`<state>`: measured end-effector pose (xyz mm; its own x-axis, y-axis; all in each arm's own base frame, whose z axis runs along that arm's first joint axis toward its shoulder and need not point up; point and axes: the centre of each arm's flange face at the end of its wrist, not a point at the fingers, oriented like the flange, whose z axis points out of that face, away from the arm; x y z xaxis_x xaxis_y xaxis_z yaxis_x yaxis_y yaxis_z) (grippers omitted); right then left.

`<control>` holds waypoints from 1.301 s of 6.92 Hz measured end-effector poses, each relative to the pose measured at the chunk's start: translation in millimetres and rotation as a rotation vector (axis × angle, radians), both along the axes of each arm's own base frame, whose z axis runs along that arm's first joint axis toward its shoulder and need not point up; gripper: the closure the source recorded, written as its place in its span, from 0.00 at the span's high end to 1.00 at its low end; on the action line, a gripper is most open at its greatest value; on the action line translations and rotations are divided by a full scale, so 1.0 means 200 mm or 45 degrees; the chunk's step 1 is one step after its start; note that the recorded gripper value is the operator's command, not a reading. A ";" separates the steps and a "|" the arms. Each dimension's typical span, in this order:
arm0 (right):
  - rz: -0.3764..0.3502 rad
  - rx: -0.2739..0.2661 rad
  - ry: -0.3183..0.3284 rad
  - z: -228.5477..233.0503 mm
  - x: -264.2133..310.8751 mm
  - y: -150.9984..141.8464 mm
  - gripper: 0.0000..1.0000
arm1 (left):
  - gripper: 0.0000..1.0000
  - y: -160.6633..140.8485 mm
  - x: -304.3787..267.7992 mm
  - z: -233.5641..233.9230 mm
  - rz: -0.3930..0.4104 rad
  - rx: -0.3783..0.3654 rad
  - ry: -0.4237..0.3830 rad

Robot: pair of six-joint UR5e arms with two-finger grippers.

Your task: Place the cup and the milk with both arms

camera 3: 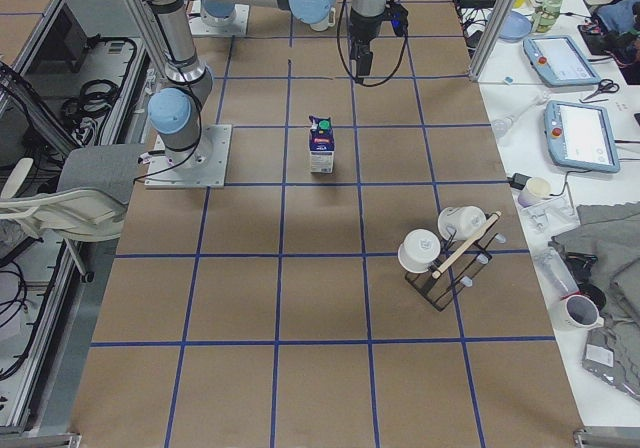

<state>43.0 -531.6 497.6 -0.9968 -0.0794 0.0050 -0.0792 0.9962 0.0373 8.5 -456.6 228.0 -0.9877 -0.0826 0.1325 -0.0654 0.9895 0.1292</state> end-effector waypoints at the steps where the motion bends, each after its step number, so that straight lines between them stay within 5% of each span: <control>1: 0.005 -0.004 0.001 0.01 0.05 0.00 1.00 | 0.10 -0.01 0.00 -0.01 -0.001 0.000 0.002; 4: 0.048 0.040 0.036 -0.07 0.01 0.00 1.00 | 0.03 -0.02 -0.02 0.01 -0.001 -0.031 0.006; 6: 0.063 0.129 0.081 -0.21 -0.13 0.04 1.00 | 0.04 -0.11 -0.14 0.14 0.039 -0.092 0.020; 9: 0.068 0.234 0.114 -0.40 -0.20 0.10 1.00 | 0.04 -0.20 -0.72 0.28 0.140 -0.111 0.029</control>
